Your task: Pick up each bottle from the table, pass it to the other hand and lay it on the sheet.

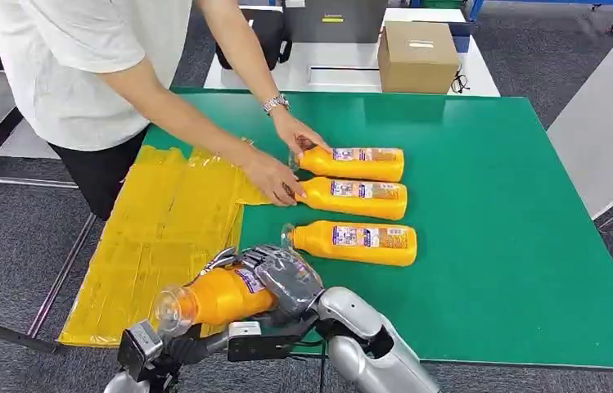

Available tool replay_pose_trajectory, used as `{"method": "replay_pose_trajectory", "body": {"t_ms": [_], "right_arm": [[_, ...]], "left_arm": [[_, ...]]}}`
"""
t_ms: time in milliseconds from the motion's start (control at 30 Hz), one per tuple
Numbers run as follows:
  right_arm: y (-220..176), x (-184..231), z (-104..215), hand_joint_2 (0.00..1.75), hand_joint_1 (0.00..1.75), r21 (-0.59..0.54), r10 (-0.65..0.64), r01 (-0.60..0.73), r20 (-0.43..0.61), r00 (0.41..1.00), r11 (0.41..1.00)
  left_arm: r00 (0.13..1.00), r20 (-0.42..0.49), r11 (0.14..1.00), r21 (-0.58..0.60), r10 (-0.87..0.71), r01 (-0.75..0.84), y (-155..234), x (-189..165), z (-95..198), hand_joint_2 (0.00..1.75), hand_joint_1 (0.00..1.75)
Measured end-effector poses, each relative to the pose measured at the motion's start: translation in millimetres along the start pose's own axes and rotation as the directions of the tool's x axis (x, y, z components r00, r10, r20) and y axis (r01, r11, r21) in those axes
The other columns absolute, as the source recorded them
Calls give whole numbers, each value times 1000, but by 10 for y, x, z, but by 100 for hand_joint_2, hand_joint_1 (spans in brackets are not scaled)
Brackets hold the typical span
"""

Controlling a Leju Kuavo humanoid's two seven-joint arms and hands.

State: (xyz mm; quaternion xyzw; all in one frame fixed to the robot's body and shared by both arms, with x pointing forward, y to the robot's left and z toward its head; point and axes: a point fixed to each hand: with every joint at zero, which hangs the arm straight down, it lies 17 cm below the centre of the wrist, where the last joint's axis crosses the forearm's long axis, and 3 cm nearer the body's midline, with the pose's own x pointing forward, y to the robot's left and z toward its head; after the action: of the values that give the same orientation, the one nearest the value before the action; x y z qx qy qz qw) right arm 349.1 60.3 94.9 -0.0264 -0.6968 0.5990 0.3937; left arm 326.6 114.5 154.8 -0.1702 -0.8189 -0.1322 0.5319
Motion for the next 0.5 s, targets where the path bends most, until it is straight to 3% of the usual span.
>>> {"method": "replay_pose_trajectory", "body": {"t_ms": [100,233,500], "right_arm": [[-33,-45,-8,175,0,-17,18,-18,-27,999,1000],[-1,-240,51,175,0,-28,19,-22,-110,994,999],[1,-283,77,175,0,-38,3,-8,-126,992,999]], "left_arm": [[1000,8,1000,3,1,-1,13,13,2,175,113],[996,83,1000,-15,23,-21,-31,178,-54,175,119],[994,104,1000,-16,22,-20,-15,225,-94,175,119]]}}
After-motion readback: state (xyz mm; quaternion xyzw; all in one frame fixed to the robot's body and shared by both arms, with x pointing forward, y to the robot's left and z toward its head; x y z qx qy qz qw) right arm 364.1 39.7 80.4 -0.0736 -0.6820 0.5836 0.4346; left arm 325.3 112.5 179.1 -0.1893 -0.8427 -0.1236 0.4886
